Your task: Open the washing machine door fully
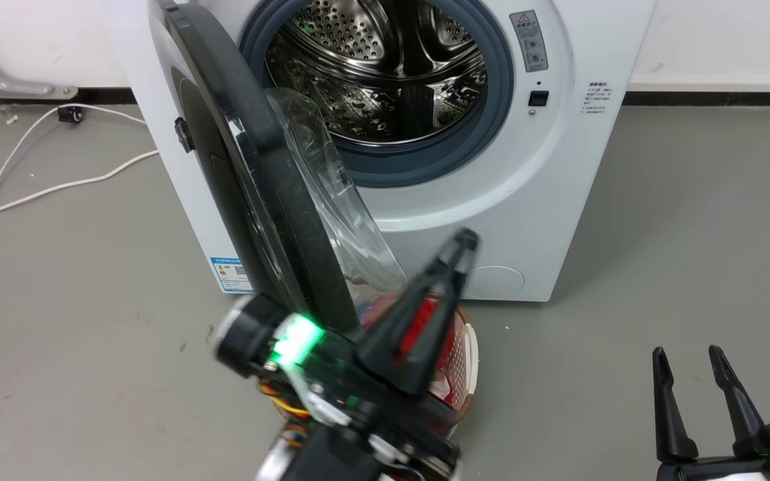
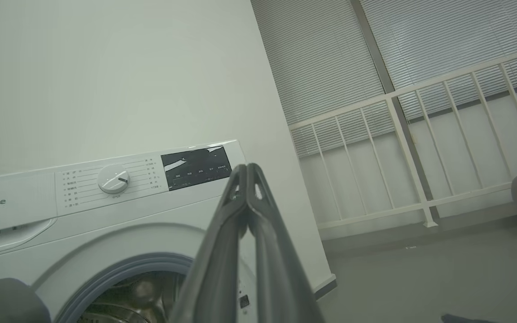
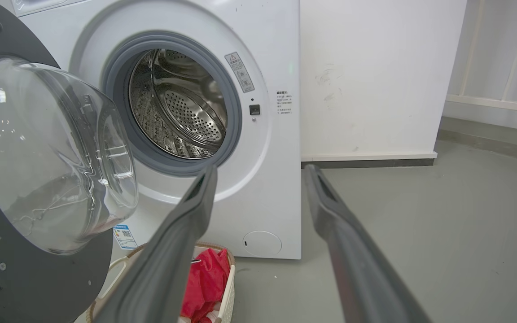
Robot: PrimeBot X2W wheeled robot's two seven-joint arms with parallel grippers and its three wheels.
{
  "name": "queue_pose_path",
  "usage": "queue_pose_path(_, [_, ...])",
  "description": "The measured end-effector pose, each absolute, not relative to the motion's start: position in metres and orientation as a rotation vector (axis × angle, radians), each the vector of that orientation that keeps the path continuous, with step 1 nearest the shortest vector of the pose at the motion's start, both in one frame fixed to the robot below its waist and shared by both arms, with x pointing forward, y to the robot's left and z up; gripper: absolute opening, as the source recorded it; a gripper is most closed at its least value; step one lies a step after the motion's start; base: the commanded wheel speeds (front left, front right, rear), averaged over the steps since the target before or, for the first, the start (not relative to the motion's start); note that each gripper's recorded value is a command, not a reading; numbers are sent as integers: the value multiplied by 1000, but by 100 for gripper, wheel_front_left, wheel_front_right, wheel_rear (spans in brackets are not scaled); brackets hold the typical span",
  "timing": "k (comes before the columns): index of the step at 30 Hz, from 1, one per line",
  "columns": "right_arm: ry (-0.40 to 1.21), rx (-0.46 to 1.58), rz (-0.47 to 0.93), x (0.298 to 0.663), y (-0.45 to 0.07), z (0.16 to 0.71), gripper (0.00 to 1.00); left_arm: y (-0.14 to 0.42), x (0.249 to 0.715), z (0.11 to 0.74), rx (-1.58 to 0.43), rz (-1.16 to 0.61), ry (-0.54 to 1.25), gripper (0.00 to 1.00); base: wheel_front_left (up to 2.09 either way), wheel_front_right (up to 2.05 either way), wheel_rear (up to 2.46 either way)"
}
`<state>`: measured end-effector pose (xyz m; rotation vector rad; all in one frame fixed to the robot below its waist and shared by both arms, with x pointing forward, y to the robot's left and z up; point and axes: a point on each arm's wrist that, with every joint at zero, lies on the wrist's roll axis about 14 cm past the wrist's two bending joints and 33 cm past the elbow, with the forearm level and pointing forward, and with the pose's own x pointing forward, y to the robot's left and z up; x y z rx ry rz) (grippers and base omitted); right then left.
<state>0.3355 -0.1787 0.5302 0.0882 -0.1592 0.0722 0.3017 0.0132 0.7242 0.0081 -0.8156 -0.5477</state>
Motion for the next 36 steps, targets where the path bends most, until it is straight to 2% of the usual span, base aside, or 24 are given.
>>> queue_pose_path(8, [-152,89,76,336,-177,528,100,-22,295,695,-19,-682,-715,0,0,0,0])
queue_pose_path(18, [-136,91,83,341,-175,523,100,-42,296,652,-31,-747,-568,0,0,0,0])
queue_pose_path(27, [-116,93,97,347,-171,517,100,-39,298,623,-32,-719,-469,0,0,0,0])
queue_pose_path(36, [-108,95,111,352,-166,514,100,-13,317,576,-3,-617,-315,0,0,0,0])
